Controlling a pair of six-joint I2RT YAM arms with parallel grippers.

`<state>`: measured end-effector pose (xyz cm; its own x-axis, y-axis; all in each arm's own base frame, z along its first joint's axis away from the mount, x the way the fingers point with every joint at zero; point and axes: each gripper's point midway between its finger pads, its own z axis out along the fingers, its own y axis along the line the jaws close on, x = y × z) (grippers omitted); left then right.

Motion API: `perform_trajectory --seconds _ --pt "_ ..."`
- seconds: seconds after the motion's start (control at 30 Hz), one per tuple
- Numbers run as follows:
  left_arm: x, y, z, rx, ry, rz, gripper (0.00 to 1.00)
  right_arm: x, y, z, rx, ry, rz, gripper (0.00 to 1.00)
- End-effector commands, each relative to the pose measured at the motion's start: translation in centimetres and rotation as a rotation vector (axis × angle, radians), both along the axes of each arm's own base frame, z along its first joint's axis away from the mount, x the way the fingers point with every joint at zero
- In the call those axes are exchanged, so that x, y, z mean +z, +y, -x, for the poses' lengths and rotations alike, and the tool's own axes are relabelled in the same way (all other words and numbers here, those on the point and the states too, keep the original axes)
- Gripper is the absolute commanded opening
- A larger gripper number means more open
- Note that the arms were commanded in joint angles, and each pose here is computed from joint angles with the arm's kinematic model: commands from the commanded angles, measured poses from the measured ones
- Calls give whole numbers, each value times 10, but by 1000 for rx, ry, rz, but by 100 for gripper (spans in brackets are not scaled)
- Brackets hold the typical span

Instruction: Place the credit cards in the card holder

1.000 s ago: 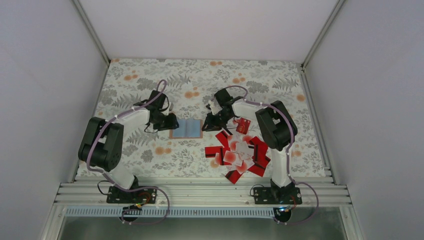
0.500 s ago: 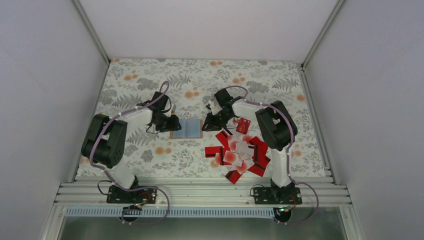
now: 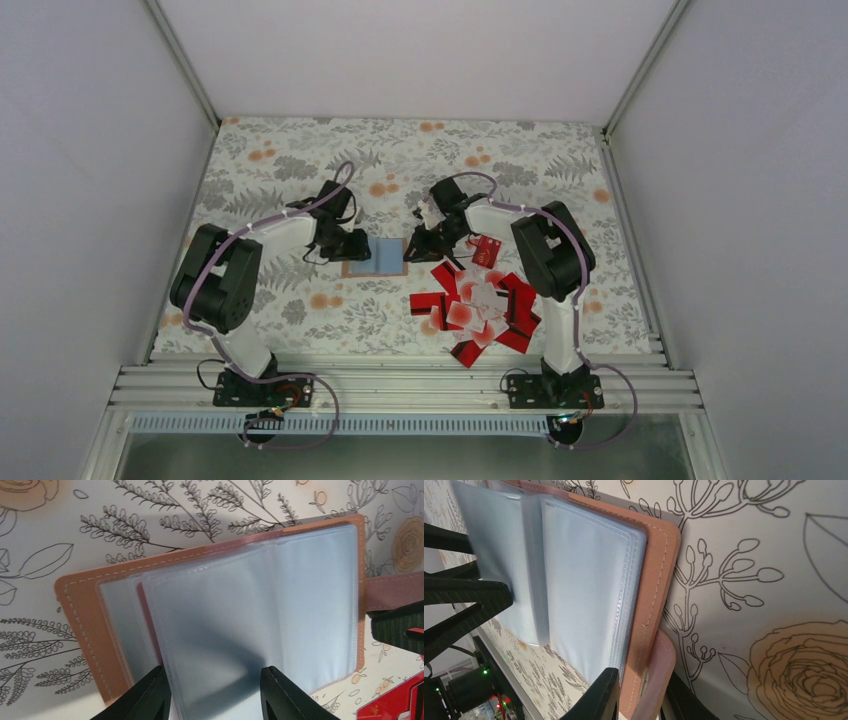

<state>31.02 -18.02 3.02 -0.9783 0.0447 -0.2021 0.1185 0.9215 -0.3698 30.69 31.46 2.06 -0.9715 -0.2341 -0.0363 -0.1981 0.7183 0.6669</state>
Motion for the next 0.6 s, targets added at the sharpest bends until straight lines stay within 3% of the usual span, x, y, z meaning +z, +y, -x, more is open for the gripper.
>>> perform_trajectory --seconds 0.0,0.33,0.57 --pt "7 -8 -6 -18 -15 -8 46 -22 -10 2 -17 19 59 21" --pt "22 -25 -14 -53 -33 -27 46 -24 -8 3 -20 27 50 21" --pt "31 -61 -17 -113 -34 123 46 -19 -12 -3 -37 -3 68 21"
